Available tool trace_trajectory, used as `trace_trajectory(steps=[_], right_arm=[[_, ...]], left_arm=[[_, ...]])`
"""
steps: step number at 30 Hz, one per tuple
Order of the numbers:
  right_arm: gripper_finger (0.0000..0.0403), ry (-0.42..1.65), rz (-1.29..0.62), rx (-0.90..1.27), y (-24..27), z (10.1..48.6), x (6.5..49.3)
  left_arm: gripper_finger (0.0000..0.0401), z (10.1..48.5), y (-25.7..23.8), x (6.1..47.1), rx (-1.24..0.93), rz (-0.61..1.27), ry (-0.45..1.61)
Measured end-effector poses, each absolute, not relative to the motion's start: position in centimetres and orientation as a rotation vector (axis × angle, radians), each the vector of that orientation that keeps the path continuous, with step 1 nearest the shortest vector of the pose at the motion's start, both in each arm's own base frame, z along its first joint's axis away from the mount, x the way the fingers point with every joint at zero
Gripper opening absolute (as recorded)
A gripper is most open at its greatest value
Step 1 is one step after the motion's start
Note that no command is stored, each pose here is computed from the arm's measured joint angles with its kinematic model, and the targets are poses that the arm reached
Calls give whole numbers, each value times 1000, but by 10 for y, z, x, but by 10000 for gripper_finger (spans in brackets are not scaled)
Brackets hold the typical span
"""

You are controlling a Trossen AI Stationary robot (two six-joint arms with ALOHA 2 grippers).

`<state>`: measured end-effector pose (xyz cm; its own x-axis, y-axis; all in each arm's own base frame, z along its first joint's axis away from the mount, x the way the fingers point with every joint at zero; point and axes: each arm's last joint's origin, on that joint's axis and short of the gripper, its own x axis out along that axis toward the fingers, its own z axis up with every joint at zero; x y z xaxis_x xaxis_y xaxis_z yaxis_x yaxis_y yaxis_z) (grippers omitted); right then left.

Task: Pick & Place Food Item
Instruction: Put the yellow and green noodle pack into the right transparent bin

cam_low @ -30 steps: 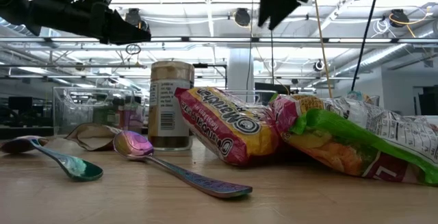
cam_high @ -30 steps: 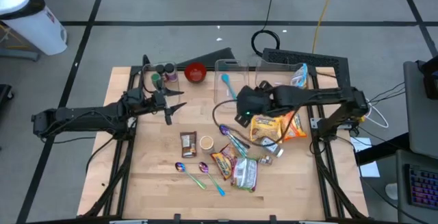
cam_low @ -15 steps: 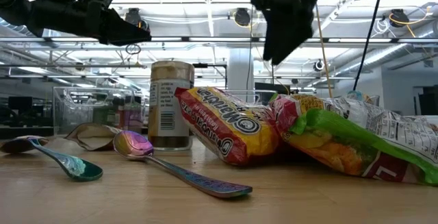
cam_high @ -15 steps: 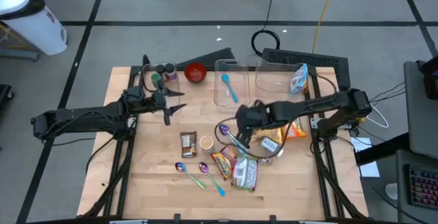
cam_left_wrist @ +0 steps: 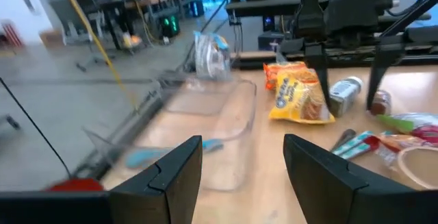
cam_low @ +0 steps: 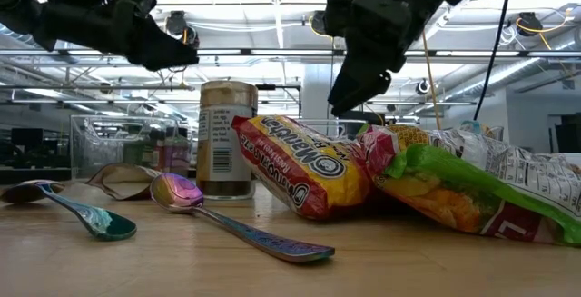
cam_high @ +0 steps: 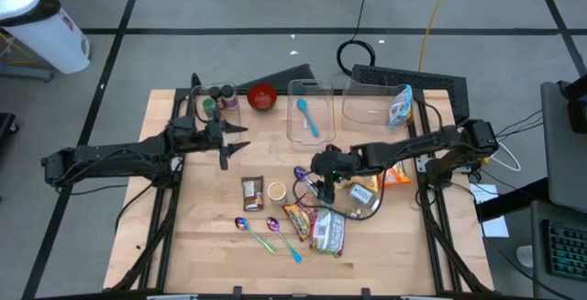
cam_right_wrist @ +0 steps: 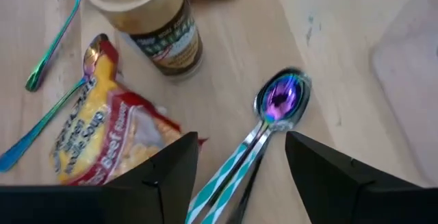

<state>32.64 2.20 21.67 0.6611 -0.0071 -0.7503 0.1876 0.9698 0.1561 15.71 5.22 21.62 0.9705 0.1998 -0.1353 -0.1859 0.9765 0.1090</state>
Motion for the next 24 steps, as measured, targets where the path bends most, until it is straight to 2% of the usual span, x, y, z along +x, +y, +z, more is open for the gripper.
trace_trajectory(steps=[6,12,24], right_arm=[[210,886,56,308,16,208,323],[207,946,170,410,26,202,317],[202,1040,157,378,46,172,297]], left_arm=[[214,211,43,158,-46,59,189],[214,210,31,161,-89,-23,196],[214,210,7,165,-141,-26,202]])
